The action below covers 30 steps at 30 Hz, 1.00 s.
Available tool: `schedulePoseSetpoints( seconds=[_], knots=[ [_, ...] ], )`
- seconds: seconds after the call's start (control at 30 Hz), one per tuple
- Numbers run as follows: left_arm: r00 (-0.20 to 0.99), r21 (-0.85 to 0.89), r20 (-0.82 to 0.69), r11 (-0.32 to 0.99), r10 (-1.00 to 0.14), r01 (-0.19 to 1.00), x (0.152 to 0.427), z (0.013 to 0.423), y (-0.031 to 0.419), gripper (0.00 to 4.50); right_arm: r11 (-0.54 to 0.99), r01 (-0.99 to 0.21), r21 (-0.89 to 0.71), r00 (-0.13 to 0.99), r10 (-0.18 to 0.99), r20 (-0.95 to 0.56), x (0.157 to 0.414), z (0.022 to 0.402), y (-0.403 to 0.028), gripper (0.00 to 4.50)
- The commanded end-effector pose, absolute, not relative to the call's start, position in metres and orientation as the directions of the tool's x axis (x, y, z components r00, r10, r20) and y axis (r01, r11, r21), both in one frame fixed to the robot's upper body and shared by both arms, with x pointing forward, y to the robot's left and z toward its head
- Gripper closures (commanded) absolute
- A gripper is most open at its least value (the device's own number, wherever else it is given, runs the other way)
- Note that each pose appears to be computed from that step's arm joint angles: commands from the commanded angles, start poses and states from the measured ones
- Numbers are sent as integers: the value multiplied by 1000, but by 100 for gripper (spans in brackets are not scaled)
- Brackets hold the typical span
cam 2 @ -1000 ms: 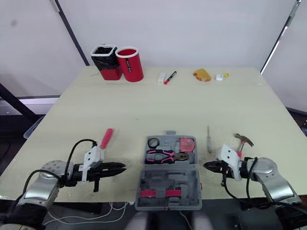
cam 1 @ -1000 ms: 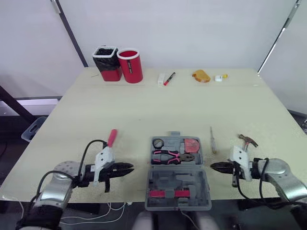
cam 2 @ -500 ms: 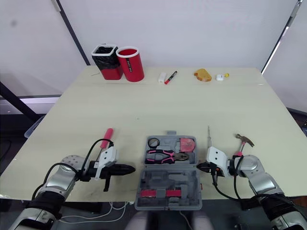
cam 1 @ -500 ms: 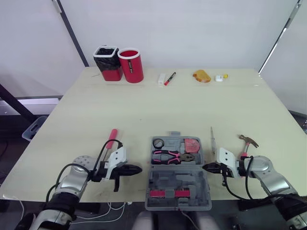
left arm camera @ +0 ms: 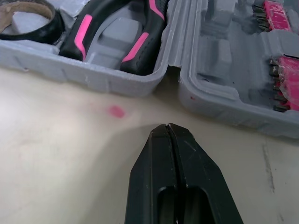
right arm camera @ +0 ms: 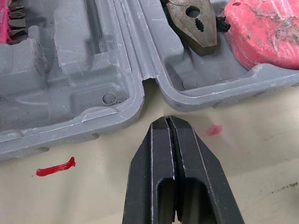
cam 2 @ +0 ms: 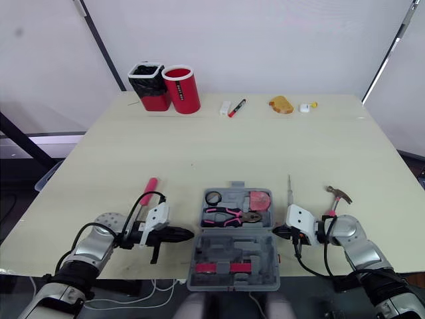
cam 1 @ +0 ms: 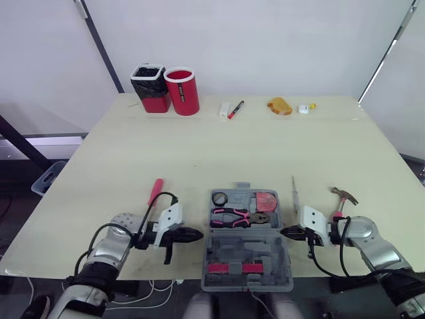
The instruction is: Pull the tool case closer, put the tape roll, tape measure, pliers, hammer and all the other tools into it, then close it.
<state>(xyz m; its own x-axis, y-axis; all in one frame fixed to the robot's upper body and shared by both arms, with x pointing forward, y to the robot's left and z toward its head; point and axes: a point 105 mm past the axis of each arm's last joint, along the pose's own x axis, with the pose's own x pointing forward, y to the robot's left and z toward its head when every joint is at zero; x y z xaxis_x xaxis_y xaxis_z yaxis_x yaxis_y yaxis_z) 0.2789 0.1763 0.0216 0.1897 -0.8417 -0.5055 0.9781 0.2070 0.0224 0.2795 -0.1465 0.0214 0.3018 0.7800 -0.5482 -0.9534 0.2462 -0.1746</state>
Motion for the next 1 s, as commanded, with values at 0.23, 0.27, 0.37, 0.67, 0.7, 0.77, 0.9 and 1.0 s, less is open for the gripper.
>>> schedulePoseSetpoints(
  seconds=[0.23, 0.27, 0.37, 0.67, 0.7, 0.77, 0.9, 1.0],
  knots=[
    [168, -3, -501, 196, -849, 981, 281, 11, 157, 447, 240, -957, -166, 291, 780, -554, 276, 16, -142, 450],
    [163, -6, -498, 191, -851, 981, 281, 11, 155, 447, 239, -957, -165, 291, 782, -551, 276, 16, -141, 450],
    [141, -1, -503, 164, -853, 987, 279, 11, 150, 447, 237, -957, -164, 288, 785, -548, 275, 16, -139, 450],
    [184, 2, -472, 208, -862, 978, 284, 18, 150, 447, 243, -957, -157, 289, 800, -526, 277, 20, -134, 450],
    [192, 6, -471, 214, -861, 977, 285, 18, 151, 447, 246, -956, -157, 292, 802, -521, 278, 21, -134, 450],
    [202, 9, -464, 223, -862, 975, 287, 20, 151, 447, 255, -954, -155, 298, 805, -513, 280, 23, -133, 450],
    [248, 24, -418, 262, -874, 965, 297, 29, 145, 447, 286, -944, -164, 329, 799, -503, 288, 26, -136, 450],
    [259, 32, -424, 271, -868, 962, 299, 29, 146, 447, 312, -933, -181, 360, 797, -485, 295, 30, -136, 450]
  ],
)
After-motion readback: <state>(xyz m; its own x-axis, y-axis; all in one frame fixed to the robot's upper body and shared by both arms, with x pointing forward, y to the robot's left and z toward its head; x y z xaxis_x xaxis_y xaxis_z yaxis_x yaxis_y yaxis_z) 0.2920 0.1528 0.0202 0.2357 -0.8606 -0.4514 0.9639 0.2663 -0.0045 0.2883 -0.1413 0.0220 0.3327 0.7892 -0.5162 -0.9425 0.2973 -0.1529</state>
